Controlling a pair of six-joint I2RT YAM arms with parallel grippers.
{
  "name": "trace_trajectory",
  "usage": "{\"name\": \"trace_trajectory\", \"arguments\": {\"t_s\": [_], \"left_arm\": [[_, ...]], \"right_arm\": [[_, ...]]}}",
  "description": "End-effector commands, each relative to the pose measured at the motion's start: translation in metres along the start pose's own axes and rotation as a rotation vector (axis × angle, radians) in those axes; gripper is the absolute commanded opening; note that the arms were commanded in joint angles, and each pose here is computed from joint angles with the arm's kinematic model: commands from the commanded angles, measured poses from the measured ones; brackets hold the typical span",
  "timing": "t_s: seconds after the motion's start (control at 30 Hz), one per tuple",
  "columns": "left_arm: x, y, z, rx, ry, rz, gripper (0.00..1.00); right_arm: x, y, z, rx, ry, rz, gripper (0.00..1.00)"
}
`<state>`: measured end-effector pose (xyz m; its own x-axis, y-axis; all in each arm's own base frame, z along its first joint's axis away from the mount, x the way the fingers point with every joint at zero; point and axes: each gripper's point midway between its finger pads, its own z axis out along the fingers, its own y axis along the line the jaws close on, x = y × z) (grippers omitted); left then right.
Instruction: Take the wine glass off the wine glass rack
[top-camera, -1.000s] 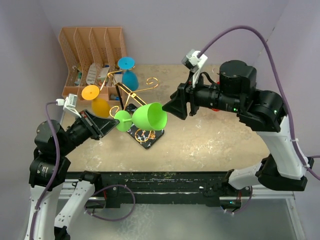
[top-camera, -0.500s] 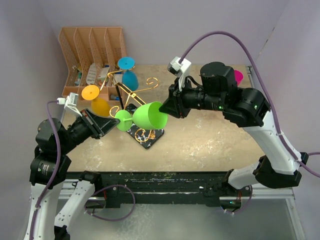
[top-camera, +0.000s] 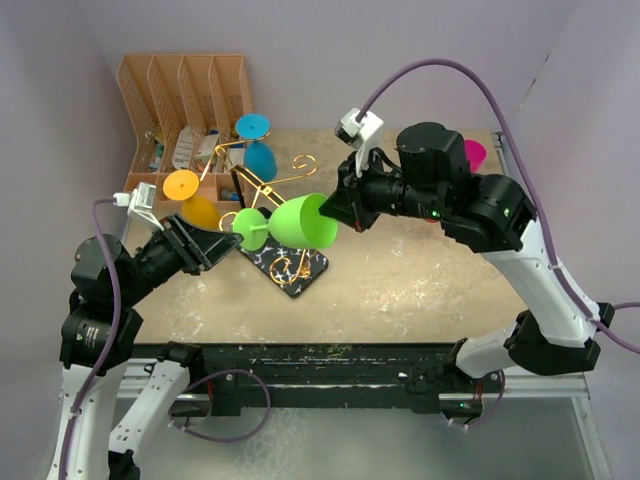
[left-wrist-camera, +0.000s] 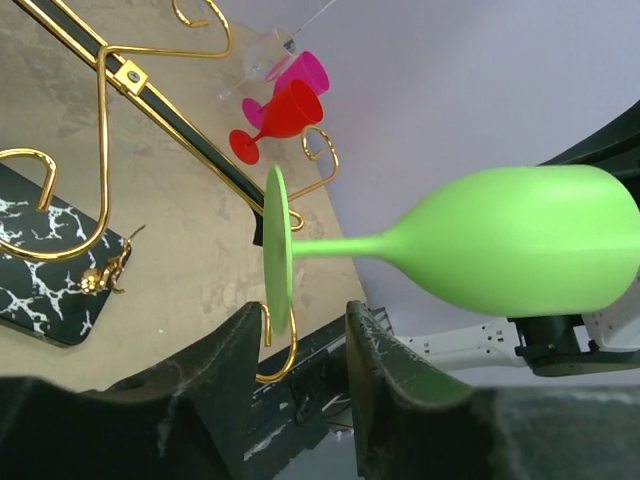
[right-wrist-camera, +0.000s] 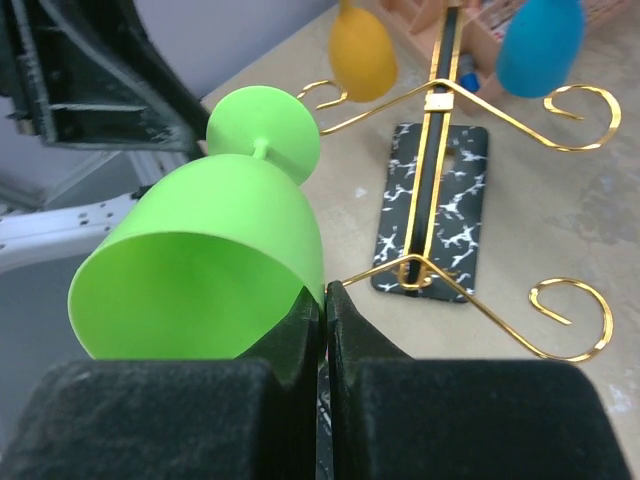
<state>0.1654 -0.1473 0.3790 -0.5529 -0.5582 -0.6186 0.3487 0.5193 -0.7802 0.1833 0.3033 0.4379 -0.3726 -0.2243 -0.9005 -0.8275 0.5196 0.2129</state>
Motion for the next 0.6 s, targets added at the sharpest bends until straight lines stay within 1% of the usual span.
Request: {"name": "trace_trajectory", "arguments": {"t_s": [0.0, 0.03, 0.07, 0.2, 0.3, 0.4, 0.47, 0.57], "left_arm": [[-0.014, -0.014, -0.004, 0.03, -0.054, 0.059, 0.55], [-0.015, -0.013, -0.005, 0.023, -0.057, 0.06, 0.62], [-0.015, -0.012, -0.005, 0.019, -0.059, 0.062, 0.66], [-0.015, -0.008, -0.006, -0.003, -0.065, 0.072, 0.71], [-0.016, -0.005, -0.009, -0.027, -0.078, 0.093, 0.71], [-0.018, 0.0, -0.013, -0.06, -0.093, 0.118, 0.72], [-0.019, 0.004, -0.016, -0.084, -0.102, 0.139, 0.72], [-0.022, 0.012, -0.02, -0.13, -0.124, 0.171, 0.72]], "right_arm": [[-0.048, -0.022, -0.036, 0.167, -0.202, 0.009, 0.0], [-0.054, -0.03, -0.043, 0.211, -0.229, 0.014, 0.0], [-0.059, -0.038, -0.051, 0.256, -0.254, 0.019, 0.0], [-0.079, -0.081, -0.083, 0.468, -0.351, 0.033, 0.0], [-0.086, -0.128, -0.119, 0.715, -0.411, 0.055, 0.0], [-0.078, -0.171, -0.162, 0.97, -0.443, 0.093, 0.0], [-0.064, -0.197, -0.187, 1.124, -0.43, 0.111, 0.0], [-0.037, -0.23, -0.2, 1.248, -0.379, 0.146, 0.0]]}}
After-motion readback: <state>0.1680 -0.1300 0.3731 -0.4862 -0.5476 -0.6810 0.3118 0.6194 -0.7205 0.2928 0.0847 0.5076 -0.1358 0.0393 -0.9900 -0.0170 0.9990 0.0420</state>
